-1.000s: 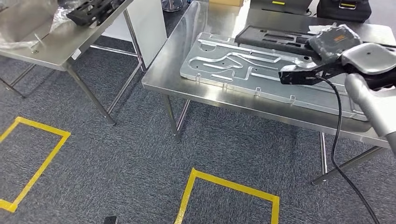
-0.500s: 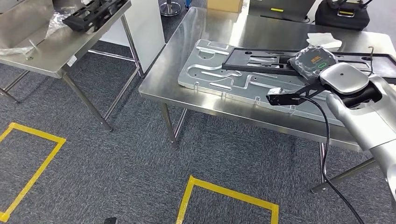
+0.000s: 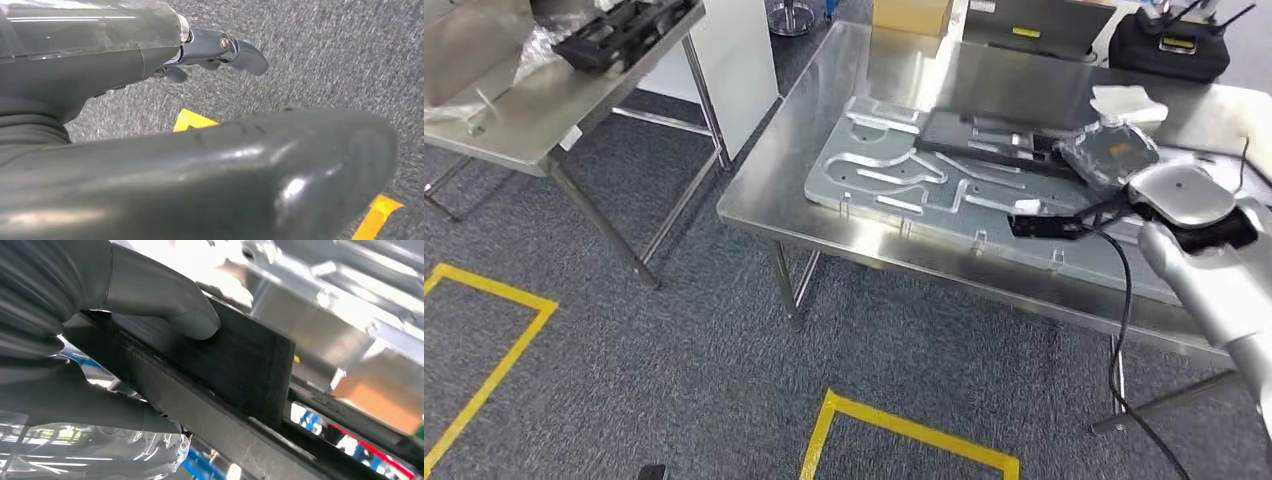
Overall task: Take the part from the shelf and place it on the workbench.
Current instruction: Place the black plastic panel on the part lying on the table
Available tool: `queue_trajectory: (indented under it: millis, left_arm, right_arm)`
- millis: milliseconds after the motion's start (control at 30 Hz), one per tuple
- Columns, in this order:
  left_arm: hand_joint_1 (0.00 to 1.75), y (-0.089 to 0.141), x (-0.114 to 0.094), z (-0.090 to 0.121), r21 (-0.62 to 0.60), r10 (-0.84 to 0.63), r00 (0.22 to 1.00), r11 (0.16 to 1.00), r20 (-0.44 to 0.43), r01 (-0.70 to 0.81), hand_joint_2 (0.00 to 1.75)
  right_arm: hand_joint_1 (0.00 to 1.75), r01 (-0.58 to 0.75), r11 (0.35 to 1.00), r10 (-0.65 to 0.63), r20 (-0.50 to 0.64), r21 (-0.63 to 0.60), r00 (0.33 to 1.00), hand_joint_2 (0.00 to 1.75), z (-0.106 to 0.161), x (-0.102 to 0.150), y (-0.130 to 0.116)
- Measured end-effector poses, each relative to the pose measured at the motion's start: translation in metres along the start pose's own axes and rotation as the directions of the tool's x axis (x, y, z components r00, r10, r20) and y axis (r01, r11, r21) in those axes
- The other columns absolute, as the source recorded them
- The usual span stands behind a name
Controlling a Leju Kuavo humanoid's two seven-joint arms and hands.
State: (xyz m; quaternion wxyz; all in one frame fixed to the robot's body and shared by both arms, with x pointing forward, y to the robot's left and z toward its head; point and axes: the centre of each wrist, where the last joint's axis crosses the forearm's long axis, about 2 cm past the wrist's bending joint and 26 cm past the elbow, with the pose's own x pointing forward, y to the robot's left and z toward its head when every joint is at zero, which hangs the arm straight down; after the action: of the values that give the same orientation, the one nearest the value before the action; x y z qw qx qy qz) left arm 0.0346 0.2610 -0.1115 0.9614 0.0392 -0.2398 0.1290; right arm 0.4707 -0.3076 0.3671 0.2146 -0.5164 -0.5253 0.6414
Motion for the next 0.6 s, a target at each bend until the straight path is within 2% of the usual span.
queue_trajectory:
  millis: [133,333,600]
  left_arm:
    - [0.0,0.0,0.003,-0.001,-0.005,-0.009,1.0,1.0,0.004,0.009,0.0]
    - [0.0,0.001,0.002,-0.001,-0.005,-0.01,1.0,1.0,0.003,0.01,0.0]
    - [0.0,0.004,0.005,-0.003,0.001,-0.012,1.0,1.0,0.007,0.012,0.0]
  right_arm:
    - [1.75,0.066,0.998,-0.066,-0.024,-0.017,0.998,1.75,0.005,-0.006,0.002]
    - [1.75,0.172,0.985,-0.171,-0.045,0.018,0.984,1.75,0.016,-0.001,0.031]
    - [1.75,0.241,0.969,-0.246,-0.101,-0.057,0.964,1.75,0.02,-0.021,0.021]
